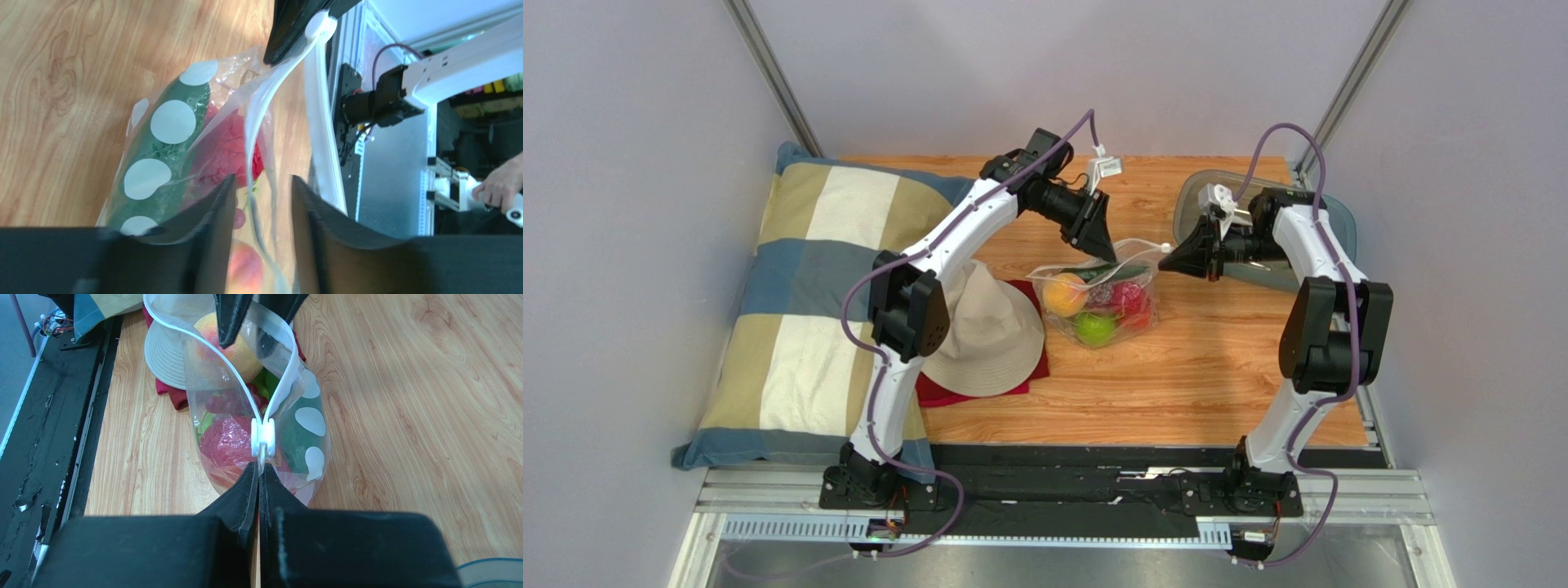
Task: Place the food in the zip-top bag and seal the zipper
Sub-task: Zip the zipper food storage bag at the center of the board.
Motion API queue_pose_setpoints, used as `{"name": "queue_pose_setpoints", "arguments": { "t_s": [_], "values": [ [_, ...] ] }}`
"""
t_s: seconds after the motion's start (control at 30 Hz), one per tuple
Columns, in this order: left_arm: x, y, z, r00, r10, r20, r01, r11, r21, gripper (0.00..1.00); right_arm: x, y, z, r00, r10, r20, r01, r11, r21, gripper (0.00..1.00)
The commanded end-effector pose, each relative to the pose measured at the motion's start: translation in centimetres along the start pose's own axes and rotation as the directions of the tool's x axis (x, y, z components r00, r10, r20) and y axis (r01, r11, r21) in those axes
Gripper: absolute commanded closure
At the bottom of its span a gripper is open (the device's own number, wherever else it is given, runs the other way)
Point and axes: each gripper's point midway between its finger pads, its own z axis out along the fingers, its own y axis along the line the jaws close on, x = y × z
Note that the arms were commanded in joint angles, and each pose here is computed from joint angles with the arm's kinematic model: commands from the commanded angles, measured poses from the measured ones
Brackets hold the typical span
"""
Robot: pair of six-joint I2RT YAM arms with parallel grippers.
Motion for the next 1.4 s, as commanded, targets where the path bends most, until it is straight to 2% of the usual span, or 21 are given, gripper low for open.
{"name": "queue_pose_setpoints", "arguments": {
  "t_s": [0.0,0.03,0.07,0.13,0.2,0.37,0.63,0.77,0.87,1.1,1.3,1.37],
  "values": [
    [-4.0,-4.2,-3.1,0.963,0.250,0.101,-0.246,0.968,-0.054,0.48,-3.4,4.9,-0.3,0.976,0.213,0.038,-0.211,0.976,-0.052,1.00],
    [-4.6,-4.4,-3.4,0.954,0.275,0.117,-0.268,0.961,-0.071,0.39,-3.4,5.0,-0.4,0.978,0.207,0.036,-0.205,0.977,-0.052,1.00],
    [-6.1,-5.2,-4.0,0.929,0.334,0.159,-0.323,0.942,-0.095,0.36,-3.5,5.3,-0.4,0.980,0.195,0.033,-0.193,0.980,-0.050,1.00],
    [-7.0,-5.6,-4.1,0.908,0.376,0.184,-0.360,0.926,-0.117,0.31,-3.3,5.5,-0.4,0.985,0.170,0.022,-0.169,0.984,-0.051,1.00],
    [-7.8,-6.4,-3.8,0.870,0.456,0.189,-0.438,0.890,-0.130,0.31,-3.4,5.9,-0.4,0.988,0.154,0.015,-0.153,0.987,-0.054,1.00],
    [-6.9,-7.5,-0.2,0.769,0.629,0.113,-0.616,0.776,-0.133,0.30,-3.5,6.1,-0.3,0.992,0.126,0.011,-0.125,0.991,-0.055,1.00],
    [-8.9,-7.1,1.5,0.669,0.733,0.124,-0.713,0.680,-0.173,0.36,-3.5,6.8,-0.4,0.998,0.055,0.001,-0.055,0.997,-0.055,1.00],
    [-8.2,-8.1,2.1,0.587,0.801,0.117,-0.790,0.598,-0.135,0.40,-3.8,6.9,-0.3,0.999,0.037,0.006,-0.037,0.998,-0.059,1.00],
    [-7.2,-7.8,2.9,0.554,0.829,0.077,-0.819,0.559,-0.127,0.41,-4.0,7.1,-0.2,1.000,0.014,0.008,-0.014,0.998,-0.060,1.00],
    [-6.9,-7.4,3.7,0.543,0.838,0.048,-0.827,0.544,-0.140,0.44,-4.2,8.0,-0.1,1.000,-0.030,-0.002,0.030,0.997,-0.068,1.00],
    [-6.1,-7.5,4.0,0.546,0.837,0.049,-0.830,0.548,-0.104,0.56,-4.5,8.0,-0.1,0.999,-0.045,-0.004,0.045,0.997,-0.067,1.00],
    [-5.5,-7.3,4.1,0.552,0.833,0.040,-0.829,0.553,-0.085,0.57,-4.6,8.0,-0.1,0.999,-0.047,-0.003,0.047,0.997,-0.067,1.00]
  ]
}}
